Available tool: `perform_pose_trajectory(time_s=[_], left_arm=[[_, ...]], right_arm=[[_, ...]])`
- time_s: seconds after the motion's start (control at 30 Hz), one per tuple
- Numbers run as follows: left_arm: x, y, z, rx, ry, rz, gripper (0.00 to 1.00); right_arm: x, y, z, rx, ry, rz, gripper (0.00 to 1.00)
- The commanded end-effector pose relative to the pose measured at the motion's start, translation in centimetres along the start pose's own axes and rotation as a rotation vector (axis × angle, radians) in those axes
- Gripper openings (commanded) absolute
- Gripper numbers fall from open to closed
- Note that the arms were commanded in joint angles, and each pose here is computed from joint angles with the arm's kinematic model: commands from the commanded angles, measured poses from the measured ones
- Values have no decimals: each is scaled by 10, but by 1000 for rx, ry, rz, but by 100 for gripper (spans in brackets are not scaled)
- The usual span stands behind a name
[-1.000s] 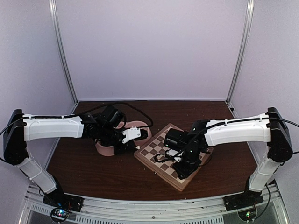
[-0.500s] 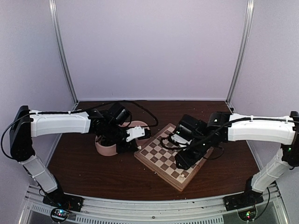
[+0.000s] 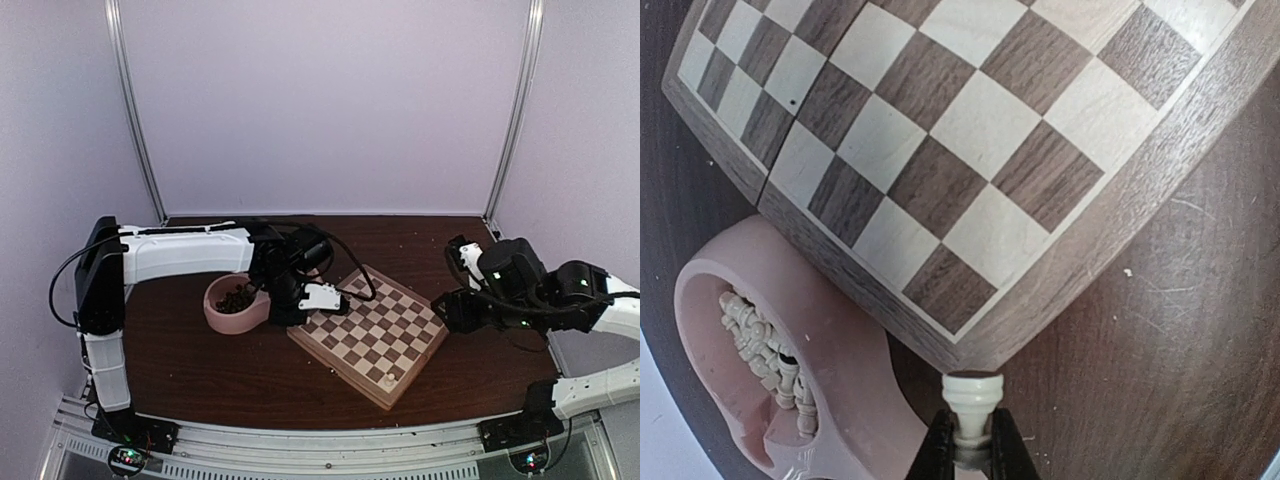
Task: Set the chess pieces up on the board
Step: Place the pawn on the chessboard.
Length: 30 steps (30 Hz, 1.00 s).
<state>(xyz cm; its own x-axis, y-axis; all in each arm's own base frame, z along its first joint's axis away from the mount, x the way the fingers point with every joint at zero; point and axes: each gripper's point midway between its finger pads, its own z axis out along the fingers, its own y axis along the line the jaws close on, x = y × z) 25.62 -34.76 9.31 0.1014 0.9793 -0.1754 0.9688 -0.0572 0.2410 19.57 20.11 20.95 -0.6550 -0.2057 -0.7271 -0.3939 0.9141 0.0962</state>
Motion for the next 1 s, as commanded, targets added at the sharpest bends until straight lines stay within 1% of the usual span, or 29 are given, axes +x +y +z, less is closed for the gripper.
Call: perform_pose_trajectory(time_s=[0.0, 0.13, 0.3, 0.37, 0.5, 0.57, 0.7, 0.83, 0.9, 0.97], left_arm=[[12, -2, 3, 31, 165, 82, 1], [6, 1, 8, 35, 235, 129, 2], [-4, 0, 13, 72, 288, 159, 6], [-3, 1, 17, 66, 336, 176, 8], [5, 5, 20, 32, 446, 227, 8], [5, 5, 21, 37, 456, 229, 8], [1, 5, 25, 32, 456, 236, 13], [-3, 3, 31, 30, 459, 248, 14], [-5, 3, 33, 32, 454, 249, 18], [-6, 1, 35, 35, 447, 250, 25]], right_arm=[[-15, -27, -18, 53, -170, 113, 57], [-12, -39, -28, 56, -222, 149, 59], [-10, -43, -30, 60, -227, 148, 59], [-10, -42, -30, 63, -220, 141, 59], [-9, -42, -27, 69, -213, 131, 59], [-9, -41, -26, 69, -214, 128, 59], [-10, -40, -24, 67, -216, 129, 59], [-8, -40, -23, 65, -214, 134, 60], [-7, -41, -23, 65, -215, 139, 60], [-7, -42, -24, 63, -217, 143, 60]])
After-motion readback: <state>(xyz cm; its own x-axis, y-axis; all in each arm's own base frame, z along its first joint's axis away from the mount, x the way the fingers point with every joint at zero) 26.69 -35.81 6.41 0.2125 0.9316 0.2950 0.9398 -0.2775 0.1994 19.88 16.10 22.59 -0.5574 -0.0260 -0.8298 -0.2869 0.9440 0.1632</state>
